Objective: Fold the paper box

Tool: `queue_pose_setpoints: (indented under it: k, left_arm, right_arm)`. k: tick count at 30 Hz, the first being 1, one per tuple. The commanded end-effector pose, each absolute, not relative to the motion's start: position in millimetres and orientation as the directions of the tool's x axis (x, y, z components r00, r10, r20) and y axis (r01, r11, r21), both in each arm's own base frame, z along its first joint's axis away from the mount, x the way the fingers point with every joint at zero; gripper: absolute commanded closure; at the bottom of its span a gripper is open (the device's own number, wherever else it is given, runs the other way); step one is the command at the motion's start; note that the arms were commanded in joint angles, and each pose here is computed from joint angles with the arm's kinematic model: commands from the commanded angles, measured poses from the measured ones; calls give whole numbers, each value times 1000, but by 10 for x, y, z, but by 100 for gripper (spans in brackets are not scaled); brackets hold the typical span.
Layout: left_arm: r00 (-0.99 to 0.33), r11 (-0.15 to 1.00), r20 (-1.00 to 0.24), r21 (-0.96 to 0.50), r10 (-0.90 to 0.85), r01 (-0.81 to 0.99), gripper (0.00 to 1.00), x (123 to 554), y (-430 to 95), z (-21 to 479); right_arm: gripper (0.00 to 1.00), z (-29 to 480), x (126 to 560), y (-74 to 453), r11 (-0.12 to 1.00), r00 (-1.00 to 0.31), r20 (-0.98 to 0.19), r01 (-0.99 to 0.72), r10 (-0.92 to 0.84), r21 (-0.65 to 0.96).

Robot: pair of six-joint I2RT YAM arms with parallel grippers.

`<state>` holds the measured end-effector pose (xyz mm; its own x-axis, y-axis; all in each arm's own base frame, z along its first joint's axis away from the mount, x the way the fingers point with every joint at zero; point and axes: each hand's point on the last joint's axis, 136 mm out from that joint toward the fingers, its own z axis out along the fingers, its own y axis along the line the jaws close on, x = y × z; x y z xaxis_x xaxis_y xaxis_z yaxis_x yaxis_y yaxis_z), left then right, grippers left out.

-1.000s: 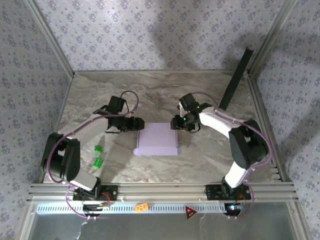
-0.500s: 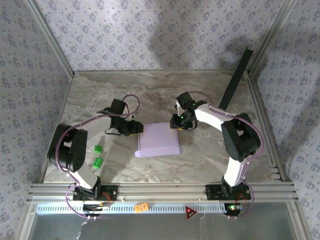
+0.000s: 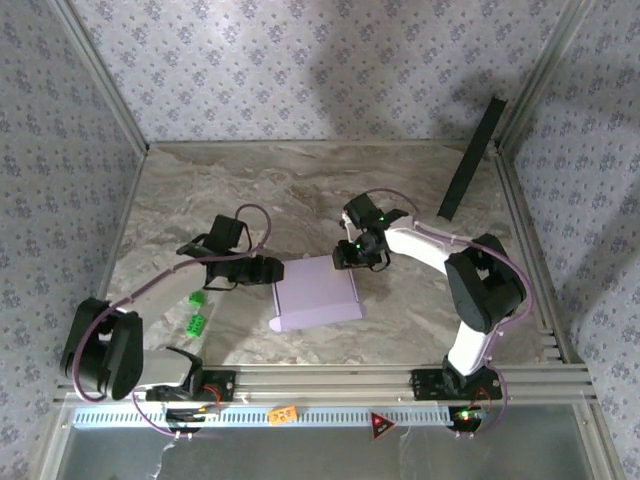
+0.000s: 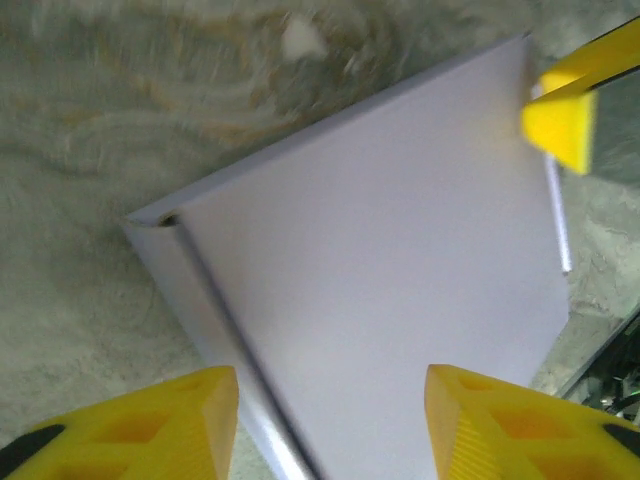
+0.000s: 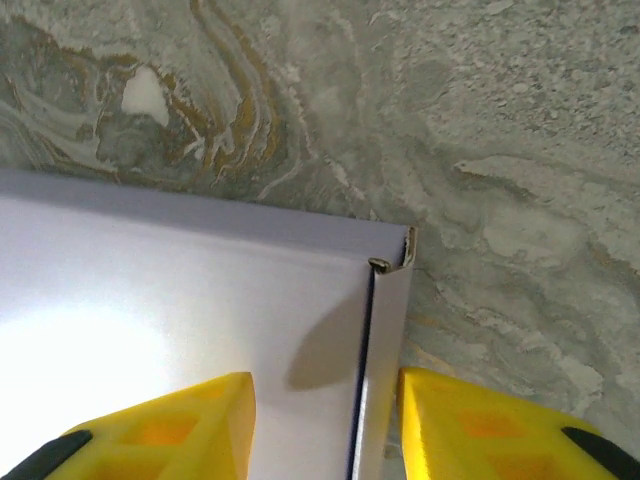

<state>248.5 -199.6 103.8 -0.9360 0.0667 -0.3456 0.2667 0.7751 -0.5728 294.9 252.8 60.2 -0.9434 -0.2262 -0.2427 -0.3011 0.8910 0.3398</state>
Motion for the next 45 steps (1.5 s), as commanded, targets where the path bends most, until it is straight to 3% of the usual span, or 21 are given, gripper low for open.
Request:
queue_pose_setpoints:
  k: [1, 10, 15, 23, 29, 45]
  left_arm:
    - [-862, 766, -496, -510, 110, 391, 43, 2716, -2038, 1412]
    - [-797, 678, -521, -469, 306, 567, 41, 2964, -2347, 1447]
    - [-751, 624, -474, -429, 460, 653, 40, 3009, -2560, 1274]
    - [-730, 615, -383, -394, 566, 683, 40, 3106, -2606, 994]
    - [-725, 629, -296, -363, 621, 687, 43, 3108, -2595, 770]
    - [-741, 665, -246, -332, 624, 670, 66, 3150, -2540, 528]
  right_arm:
    - [55, 735, 2886, 2448, 883, -918, -277, -364, -285, 297]
    - [32, 911, 2891, 2315, 877, -886, -366, -394, -283, 275]
    - [1, 952, 2892, 2230, 883, -879, -405, -380, -251, 277]
    - [1, 929, 2842, 2066, 881, -887, -435, -325, -158, 344]
    - [8, 920, 2835, 1942, 898, -893, -431, -291, -131, 330]
    - [11, 1067, 2847, 1809, 924, -875, -468, -275, -126, 265]
